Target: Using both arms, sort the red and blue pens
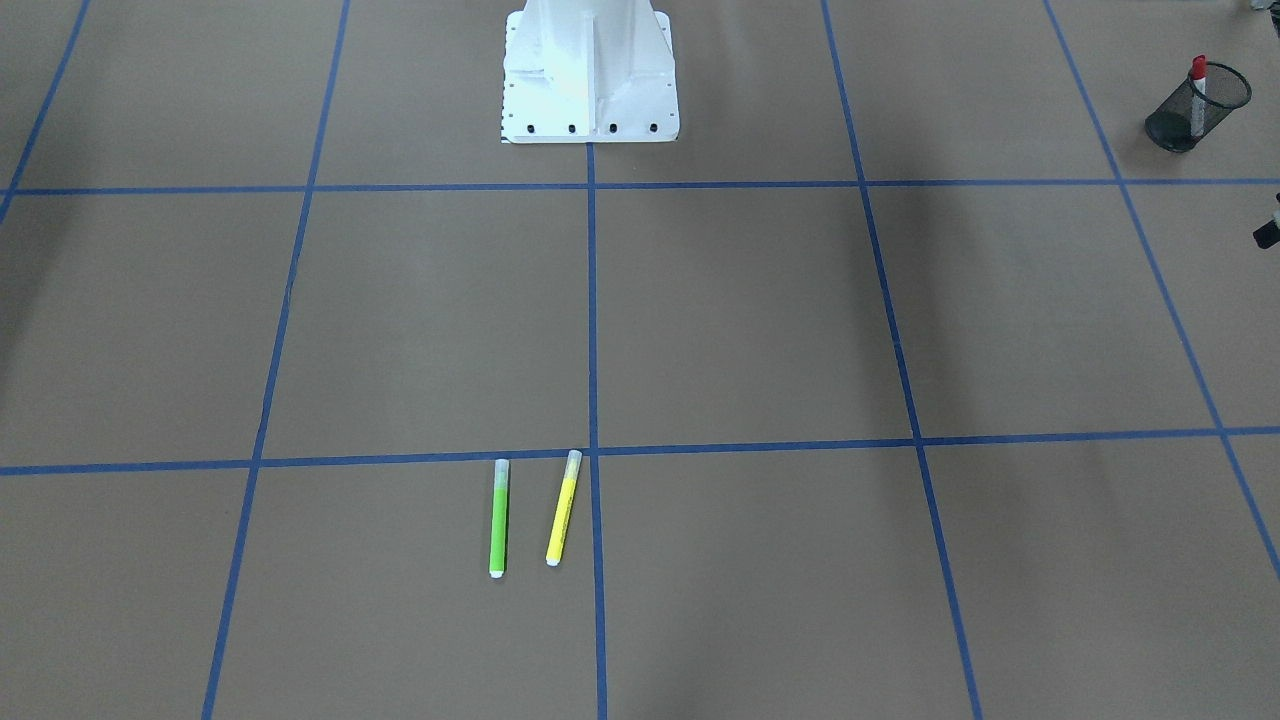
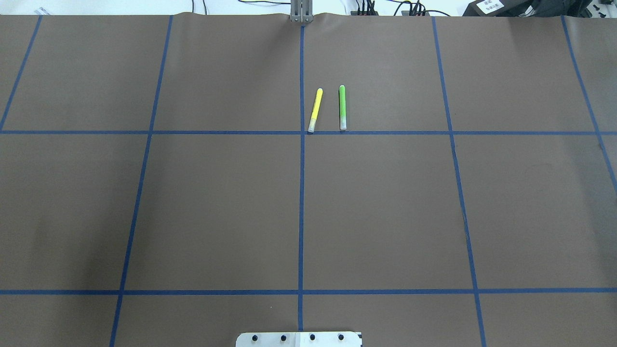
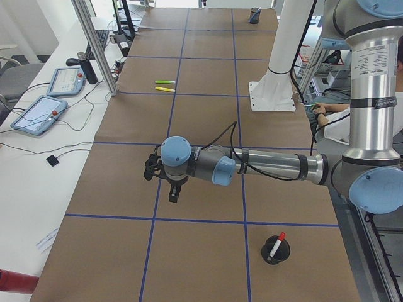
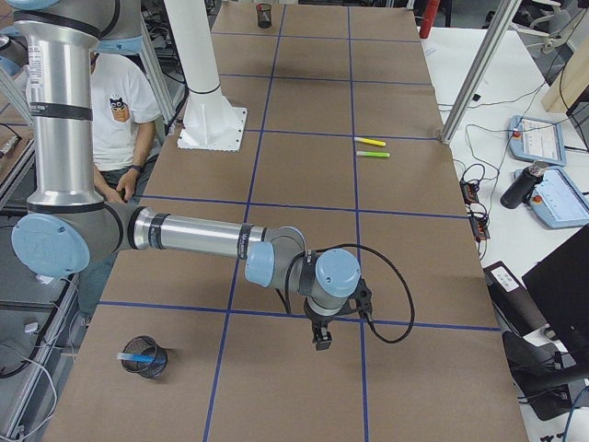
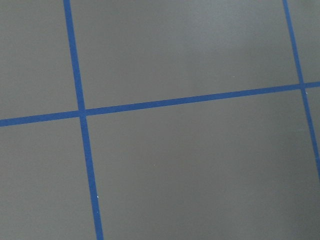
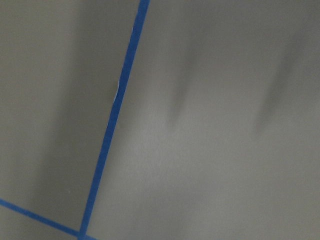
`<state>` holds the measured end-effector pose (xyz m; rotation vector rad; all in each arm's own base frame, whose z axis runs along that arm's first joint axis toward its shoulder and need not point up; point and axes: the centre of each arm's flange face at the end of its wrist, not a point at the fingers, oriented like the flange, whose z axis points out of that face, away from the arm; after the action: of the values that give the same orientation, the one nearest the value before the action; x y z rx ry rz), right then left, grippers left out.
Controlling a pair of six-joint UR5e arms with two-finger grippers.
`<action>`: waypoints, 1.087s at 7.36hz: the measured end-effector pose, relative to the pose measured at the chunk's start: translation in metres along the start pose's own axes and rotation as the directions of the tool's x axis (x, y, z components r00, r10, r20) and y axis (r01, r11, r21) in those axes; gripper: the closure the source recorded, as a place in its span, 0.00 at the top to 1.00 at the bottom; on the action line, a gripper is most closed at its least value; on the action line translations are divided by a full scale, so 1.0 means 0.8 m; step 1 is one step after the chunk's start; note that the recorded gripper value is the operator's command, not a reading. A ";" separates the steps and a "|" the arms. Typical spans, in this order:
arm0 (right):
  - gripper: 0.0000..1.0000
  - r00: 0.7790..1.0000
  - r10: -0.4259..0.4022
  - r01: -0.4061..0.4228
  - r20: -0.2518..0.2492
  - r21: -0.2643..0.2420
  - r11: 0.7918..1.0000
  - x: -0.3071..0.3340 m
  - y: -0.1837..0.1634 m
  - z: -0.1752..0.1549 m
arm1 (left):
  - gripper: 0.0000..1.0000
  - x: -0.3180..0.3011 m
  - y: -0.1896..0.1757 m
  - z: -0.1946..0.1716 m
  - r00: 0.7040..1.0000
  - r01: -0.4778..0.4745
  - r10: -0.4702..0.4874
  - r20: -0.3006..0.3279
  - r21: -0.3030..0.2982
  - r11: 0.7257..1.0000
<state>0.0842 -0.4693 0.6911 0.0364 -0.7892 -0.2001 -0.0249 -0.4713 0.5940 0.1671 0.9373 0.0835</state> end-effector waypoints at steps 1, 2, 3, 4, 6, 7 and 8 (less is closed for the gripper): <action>1.00 1.000 0.019 -0.019 -0.008 0.029 0.999 -0.013 -0.013 -0.005 | 1.00 -0.001 -0.001 0.000 1.000 0.001 -0.001 0.012 0.001 1.000; 1.00 0.999 0.030 -0.030 -0.011 0.041 0.999 -0.034 -0.028 -0.004 | 1.00 -0.001 -0.003 0.000 1.000 0.001 -0.001 0.017 0.001 1.000; 1.00 0.999 0.043 -0.042 -0.012 0.054 0.998 -0.056 -0.039 -0.002 | 1.00 0.001 -0.006 -0.001 1.000 0.001 -0.001 0.017 0.002 1.000; 1.00 0.999 0.050 -0.049 -0.013 0.071 0.996 -0.070 -0.044 -0.001 | 1.00 0.004 -0.008 -0.004 1.000 0.002 -0.002 0.015 0.003 1.000; 1.00 0.998 0.054 -0.052 -0.014 0.108 0.993 -0.087 -0.043 -0.008 | 1.00 0.013 -0.010 -0.015 1.000 -0.008 0.008 0.018 0.018 1.000; 1.00 0.998 0.066 -0.064 -0.016 0.124 0.990 -0.097 -0.034 -0.016 | 1.00 0.017 -0.010 -0.022 1.000 -0.014 0.013 0.019 0.027 1.000; 1.00 0.997 0.070 -0.066 -0.026 0.140 0.988 -0.108 -0.024 -0.026 | 1.00 0.018 -0.008 -0.025 1.000 -0.015 0.015 0.021 0.032 0.999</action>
<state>0.0366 -0.4727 0.6139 0.1443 -0.7716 -0.0795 -0.0327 -0.4737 0.5698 0.2044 0.9173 0.0803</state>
